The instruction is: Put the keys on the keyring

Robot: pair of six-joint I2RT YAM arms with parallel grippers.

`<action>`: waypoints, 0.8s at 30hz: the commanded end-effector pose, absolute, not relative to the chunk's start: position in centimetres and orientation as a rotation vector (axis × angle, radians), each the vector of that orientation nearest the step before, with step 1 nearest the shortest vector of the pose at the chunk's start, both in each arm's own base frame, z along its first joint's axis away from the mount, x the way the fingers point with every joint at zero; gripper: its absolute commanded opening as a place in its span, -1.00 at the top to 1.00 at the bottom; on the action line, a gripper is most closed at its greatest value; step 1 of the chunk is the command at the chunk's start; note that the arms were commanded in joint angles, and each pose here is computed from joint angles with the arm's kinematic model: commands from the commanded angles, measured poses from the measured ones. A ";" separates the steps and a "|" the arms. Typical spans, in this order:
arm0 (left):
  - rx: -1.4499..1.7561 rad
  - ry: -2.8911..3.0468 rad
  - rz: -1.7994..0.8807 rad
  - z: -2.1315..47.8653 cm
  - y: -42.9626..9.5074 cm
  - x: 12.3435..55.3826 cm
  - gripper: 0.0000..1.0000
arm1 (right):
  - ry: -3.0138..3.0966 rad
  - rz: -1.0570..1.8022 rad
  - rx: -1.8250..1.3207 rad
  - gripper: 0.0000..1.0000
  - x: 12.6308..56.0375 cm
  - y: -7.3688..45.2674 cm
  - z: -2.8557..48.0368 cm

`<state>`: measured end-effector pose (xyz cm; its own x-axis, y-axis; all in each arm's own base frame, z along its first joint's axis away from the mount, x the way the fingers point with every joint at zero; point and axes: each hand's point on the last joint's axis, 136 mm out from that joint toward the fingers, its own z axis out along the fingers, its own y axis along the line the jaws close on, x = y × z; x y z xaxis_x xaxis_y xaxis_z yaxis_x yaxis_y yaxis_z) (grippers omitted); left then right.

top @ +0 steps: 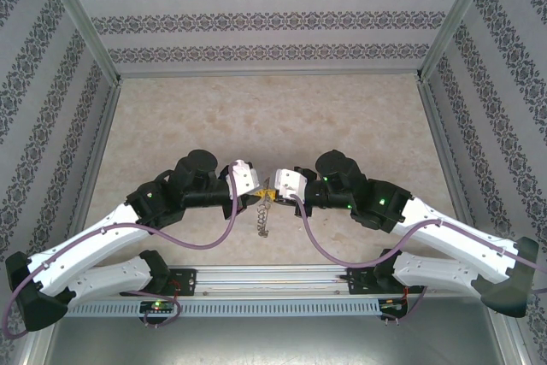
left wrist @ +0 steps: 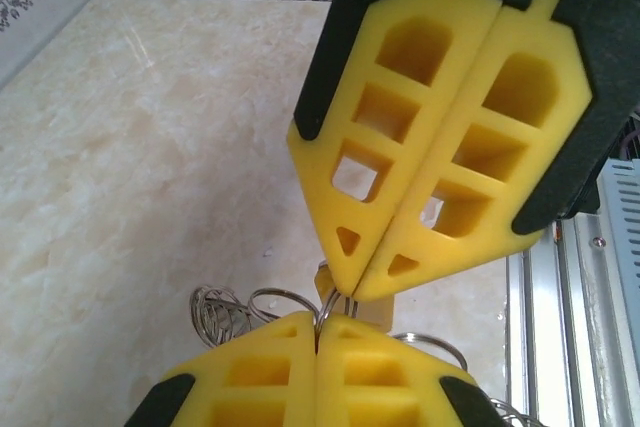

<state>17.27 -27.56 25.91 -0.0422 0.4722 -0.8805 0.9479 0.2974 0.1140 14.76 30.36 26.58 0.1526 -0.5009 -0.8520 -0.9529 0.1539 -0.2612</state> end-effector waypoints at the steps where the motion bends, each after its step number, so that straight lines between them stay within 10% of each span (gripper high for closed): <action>1: 1.306 1.633 -0.663 26.9 -27.7 17.4 0.99 | 1.418 0.636 -1.502 1.00 13.9 30.8 27.5; 24: 1.058 1.542 -0.776 30.4 -27.2 18.2 1.00 | 1.448 0.621 -1.456 1.00 14.2 30.2 26.5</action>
<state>17.13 -27.33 26.91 -0.1056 0.3405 -0.9343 0.9367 0.3495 0.0216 14.80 30.30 27.22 0.1820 -0.4606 -0.8687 -0.9426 0.1698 -0.2875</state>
